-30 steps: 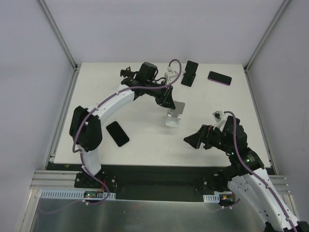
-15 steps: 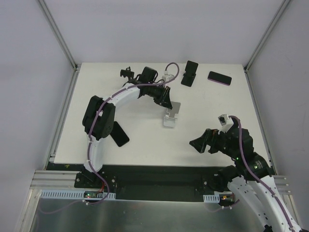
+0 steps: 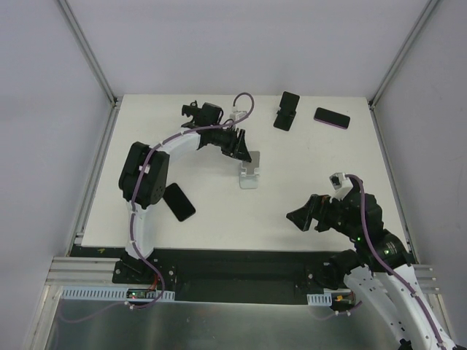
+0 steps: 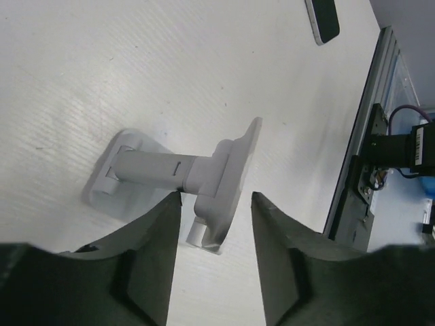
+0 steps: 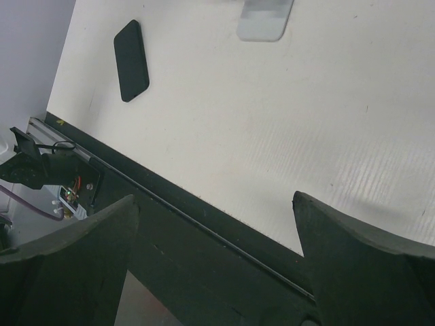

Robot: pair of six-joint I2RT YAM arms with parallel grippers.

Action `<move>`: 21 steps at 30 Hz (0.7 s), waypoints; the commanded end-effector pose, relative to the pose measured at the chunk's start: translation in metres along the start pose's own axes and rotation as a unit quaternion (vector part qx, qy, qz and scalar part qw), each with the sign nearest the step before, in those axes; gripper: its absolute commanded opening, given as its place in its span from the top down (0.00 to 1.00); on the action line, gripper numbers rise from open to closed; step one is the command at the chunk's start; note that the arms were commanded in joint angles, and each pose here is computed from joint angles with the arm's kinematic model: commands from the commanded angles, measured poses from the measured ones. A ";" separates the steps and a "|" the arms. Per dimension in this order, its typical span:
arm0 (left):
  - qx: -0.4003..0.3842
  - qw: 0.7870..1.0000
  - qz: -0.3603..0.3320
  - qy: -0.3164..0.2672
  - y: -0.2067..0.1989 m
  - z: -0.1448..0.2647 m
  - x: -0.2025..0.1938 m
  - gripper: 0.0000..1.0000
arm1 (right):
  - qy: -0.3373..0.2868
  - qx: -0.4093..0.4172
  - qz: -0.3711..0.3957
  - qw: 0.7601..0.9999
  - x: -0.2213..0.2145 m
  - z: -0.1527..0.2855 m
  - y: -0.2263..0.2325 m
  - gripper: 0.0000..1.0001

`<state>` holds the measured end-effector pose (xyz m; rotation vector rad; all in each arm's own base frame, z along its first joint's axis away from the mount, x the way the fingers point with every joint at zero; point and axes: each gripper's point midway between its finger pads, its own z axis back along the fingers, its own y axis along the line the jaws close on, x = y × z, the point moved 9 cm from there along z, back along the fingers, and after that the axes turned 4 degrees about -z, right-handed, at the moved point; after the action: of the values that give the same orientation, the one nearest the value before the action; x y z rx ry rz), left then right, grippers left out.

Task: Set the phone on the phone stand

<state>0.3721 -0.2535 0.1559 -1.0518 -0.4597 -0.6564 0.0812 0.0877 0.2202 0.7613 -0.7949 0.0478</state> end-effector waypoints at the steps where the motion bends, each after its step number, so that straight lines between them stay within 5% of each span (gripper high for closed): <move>1: -0.001 0.999 -0.032 -0.035 -0.020 0.024 0.015 0.49 | -0.016 0.016 0.007 1.000 0.010 0.007 0.010 0.04; 2: 0.009 0.999 -0.031 -0.036 -0.021 0.029 0.012 0.31 | -0.016 0.019 0.005 1.000 0.010 0.007 0.011 0.04; 8: 0.122 0.990 -0.005 -0.065 -0.051 0.081 0.018 0.23 | -0.012 0.033 -0.003 0.999 0.009 0.011 0.015 0.04; 11: 0.246 0.962 0.062 -0.099 -0.076 0.116 0.003 0.21 | 0.005 0.005 -0.029 1.000 0.009 0.010 0.013 0.04; 15: 0.388 0.888 0.206 -0.133 -0.114 0.157 -0.065 0.21 | 0.050 -0.021 -0.049 0.997 0.005 0.012 0.012 0.04; 16: 0.406 0.872 0.244 -0.123 -0.110 0.156 -0.093 0.01 | 0.052 -0.021 -0.051 0.997 0.005 0.014 0.013 0.04; 21: 0.547 0.761 0.330 -0.113 -0.121 0.189 -0.138 0.01 | 0.047 -0.025 -0.053 0.997 -0.004 0.027 0.012 0.04</move>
<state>0.2007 -0.1142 0.2562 -0.4501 -0.6835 0.1178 0.0713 0.0864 0.2267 0.7355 -0.6518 -0.0078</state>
